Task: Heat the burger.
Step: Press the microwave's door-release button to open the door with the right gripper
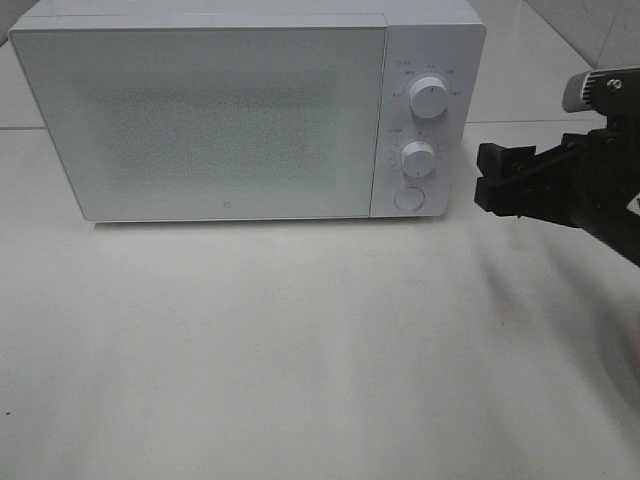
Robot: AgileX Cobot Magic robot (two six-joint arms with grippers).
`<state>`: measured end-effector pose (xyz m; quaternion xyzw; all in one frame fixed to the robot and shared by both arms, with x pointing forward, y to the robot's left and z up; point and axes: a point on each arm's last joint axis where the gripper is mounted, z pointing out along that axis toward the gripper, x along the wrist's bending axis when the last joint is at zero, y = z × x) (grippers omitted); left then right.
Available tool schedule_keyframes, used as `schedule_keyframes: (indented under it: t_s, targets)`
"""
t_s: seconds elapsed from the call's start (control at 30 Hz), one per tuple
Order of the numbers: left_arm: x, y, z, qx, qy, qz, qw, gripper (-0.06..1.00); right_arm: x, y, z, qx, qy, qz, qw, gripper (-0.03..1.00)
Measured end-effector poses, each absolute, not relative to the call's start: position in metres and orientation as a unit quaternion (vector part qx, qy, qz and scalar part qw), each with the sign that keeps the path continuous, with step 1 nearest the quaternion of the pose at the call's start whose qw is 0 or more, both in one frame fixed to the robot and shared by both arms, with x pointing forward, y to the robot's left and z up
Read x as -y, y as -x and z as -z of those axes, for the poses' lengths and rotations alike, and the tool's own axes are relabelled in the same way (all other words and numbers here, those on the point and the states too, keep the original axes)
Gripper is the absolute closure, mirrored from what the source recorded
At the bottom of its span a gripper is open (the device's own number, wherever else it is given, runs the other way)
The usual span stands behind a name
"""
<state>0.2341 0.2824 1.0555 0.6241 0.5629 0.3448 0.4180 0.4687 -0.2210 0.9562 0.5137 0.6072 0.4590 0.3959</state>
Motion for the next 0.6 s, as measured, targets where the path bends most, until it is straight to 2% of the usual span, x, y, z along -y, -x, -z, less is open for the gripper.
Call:
schedule_keyframes:
  t_s: [0.33,0.6]
  targets:
    - [-0.282,-0.234,-1.055,-0.563,-0.624,-0.345,0.418,-0.05,0.195,-0.465,-0.939,-0.576,-0.513,-0.464,0.437,0.20]
    - [-0.282,-0.234,-1.055,-0.563,-0.624,-0.345,0.418,-0.05,0.179,-0.457,-0.922,-0.586,-0.516,-0.447,0.436,0.20]
